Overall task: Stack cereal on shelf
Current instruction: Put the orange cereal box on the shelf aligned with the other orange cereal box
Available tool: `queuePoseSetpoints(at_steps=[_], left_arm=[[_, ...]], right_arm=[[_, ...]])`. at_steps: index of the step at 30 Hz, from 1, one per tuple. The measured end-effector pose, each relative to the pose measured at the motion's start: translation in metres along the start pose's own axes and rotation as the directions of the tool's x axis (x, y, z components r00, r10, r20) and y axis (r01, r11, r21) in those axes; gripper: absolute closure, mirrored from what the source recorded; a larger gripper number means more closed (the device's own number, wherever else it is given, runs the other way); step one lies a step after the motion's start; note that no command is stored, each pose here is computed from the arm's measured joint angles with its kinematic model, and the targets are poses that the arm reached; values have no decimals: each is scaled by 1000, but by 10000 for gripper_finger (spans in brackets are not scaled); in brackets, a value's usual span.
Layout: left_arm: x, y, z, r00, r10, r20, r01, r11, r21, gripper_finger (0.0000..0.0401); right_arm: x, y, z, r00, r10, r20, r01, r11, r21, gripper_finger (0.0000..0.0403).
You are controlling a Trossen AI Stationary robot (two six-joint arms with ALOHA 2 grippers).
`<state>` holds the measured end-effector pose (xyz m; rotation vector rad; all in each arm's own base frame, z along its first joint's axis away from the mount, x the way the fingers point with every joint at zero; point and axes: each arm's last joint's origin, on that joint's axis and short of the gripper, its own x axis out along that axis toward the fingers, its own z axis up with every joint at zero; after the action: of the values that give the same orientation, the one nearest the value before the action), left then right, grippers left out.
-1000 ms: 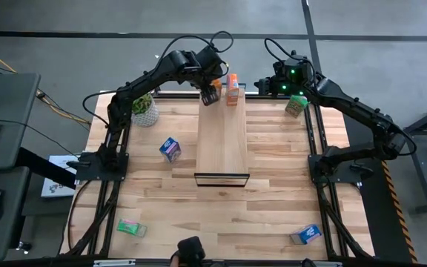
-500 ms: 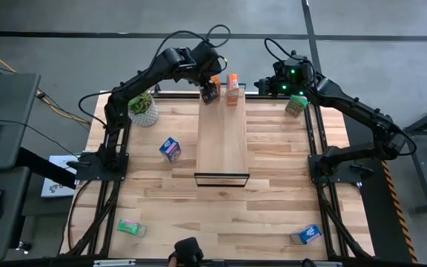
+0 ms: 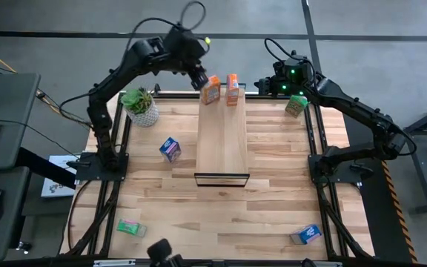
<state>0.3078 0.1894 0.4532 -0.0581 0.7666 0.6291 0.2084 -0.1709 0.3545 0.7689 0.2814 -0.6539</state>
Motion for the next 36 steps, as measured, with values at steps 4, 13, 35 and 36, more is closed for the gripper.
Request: queuePoseSetpoints(at_steps=[4, 13, 35, 36], left_arm=[[-2, 17, -10, 998, 20, 52, -16, 997, -80, 352], [23, 26, -92, 971, 65, 232, 3, 960, -280, 399], [98, 19, -142, 979, -88, 185, 155, 909, -388, 401], [98, 17, -143, 982, -85, 170, 148, 905, -399, 401]], right_arm=[[0, 0, 0, 1000, 0, -1, 0, 1000, -3, 403], [0, 0, 0, 1000, 2, -6, -2, 1000, -7, 403], [2, 10, -8, 998, -59, 27, 57, 998, 39, 403], [2, 10, -8, 998, -62, 29, 61, 998, 36, 403]])
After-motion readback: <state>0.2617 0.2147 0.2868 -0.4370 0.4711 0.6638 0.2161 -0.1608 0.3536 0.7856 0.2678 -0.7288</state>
